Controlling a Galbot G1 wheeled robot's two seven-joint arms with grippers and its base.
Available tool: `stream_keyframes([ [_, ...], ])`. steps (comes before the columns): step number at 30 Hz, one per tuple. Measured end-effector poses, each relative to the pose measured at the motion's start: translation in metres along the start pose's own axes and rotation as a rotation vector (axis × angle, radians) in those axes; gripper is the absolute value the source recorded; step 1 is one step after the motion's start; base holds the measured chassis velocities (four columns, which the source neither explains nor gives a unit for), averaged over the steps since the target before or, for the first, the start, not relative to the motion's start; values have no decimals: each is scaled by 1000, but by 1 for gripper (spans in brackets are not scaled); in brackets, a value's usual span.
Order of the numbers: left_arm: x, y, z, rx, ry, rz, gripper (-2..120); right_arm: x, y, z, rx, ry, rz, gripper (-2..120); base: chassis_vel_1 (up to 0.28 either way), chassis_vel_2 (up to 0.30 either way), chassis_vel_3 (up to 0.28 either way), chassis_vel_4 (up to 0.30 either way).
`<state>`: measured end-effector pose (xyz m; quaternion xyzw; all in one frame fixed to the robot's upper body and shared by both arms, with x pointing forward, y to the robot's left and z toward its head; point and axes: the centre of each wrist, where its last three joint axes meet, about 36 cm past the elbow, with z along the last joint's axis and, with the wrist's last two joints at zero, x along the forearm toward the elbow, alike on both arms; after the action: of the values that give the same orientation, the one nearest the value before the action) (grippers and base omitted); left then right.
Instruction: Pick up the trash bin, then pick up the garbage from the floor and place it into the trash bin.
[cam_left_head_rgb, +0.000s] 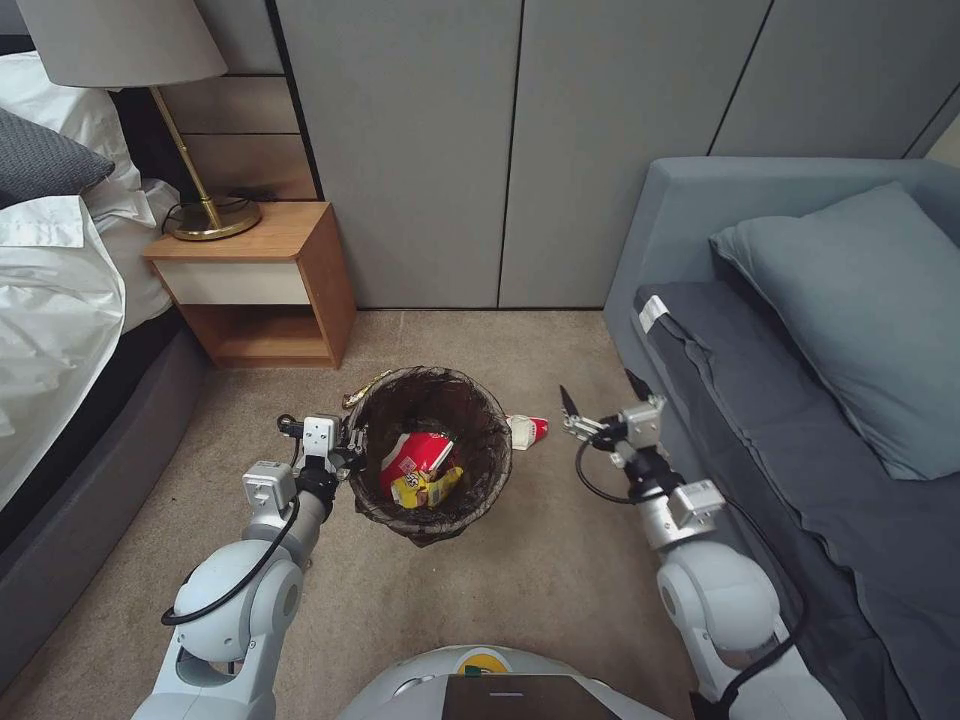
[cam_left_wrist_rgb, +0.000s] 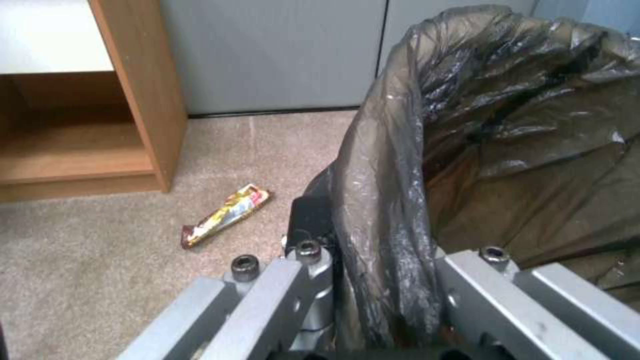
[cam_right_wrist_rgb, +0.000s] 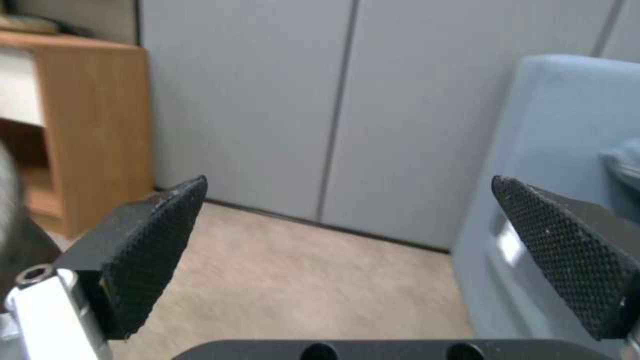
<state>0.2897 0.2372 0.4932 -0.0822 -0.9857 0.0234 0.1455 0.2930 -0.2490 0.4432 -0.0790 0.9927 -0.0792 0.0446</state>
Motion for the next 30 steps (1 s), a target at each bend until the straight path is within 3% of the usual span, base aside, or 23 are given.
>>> stream_keyframes([
  [13, 1, 0, 0, -4, 6, 3, 7, 45, -26, 25, 28, 19, 111, 100, 0, 0, 0, 0],
  [30, 2, 0, 0, 2, 7, 0, 7, 54, -37, 30, 25, 29, 130, 100, 0, 0, 0, 0],
])
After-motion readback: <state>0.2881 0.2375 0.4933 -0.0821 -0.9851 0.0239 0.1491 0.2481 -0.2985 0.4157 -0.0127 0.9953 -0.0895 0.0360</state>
